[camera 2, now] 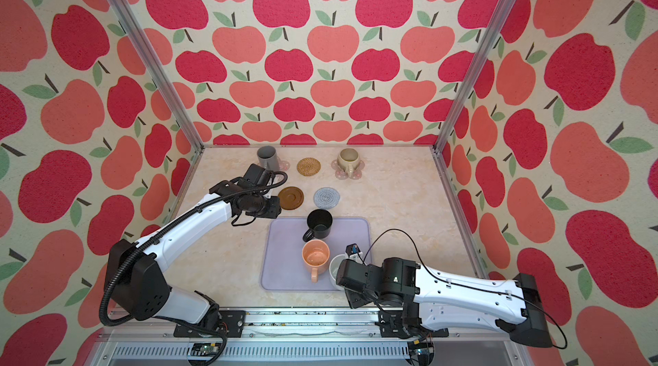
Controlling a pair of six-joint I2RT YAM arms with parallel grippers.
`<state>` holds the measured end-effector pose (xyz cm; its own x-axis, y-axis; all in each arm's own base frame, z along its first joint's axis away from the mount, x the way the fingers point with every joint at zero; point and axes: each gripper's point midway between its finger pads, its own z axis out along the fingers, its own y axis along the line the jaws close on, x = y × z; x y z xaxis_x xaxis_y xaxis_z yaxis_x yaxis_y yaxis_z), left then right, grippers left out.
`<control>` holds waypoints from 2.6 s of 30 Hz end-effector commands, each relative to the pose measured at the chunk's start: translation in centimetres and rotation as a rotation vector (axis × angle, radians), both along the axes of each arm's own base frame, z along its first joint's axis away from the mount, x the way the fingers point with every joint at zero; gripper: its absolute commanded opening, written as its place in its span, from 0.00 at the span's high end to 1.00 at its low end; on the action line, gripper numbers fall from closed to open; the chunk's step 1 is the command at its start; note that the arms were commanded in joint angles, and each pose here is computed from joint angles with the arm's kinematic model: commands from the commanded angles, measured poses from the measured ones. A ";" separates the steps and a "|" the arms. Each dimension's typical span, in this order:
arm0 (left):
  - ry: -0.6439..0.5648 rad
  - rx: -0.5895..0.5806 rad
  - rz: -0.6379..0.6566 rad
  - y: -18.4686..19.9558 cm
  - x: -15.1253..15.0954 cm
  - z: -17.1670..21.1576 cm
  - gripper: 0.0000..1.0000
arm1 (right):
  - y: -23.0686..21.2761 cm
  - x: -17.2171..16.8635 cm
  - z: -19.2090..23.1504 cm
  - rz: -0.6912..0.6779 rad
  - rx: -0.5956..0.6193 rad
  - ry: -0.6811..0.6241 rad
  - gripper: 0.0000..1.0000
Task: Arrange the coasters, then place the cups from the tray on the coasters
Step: 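Draw the left gripper back while the right moves to the white speckled mug, then lower the open right gripper over the rim of the white speckled mug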
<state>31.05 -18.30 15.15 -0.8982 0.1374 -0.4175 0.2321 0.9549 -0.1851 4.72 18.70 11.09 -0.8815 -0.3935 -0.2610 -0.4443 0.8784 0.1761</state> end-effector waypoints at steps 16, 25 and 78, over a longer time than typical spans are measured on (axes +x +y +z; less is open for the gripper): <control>0.002 -0.018 0.026 0.5 0.6 0.0 0.62 | 1.2 1.3 -2.4 -0.017 -0.119 -0.049 0.44; 0.011 -0.019 0.031 0.7 0.6 -0.4 0.62 | 0.9 1.7 -3.2 -0.043 -0.125 -0.028 0.48; 0.044 -0.036 0.067 1.6 1.6 -1.8 0.62 | -1.4 8.8 -4.2 -0.141 -0.154 -0.089 0.88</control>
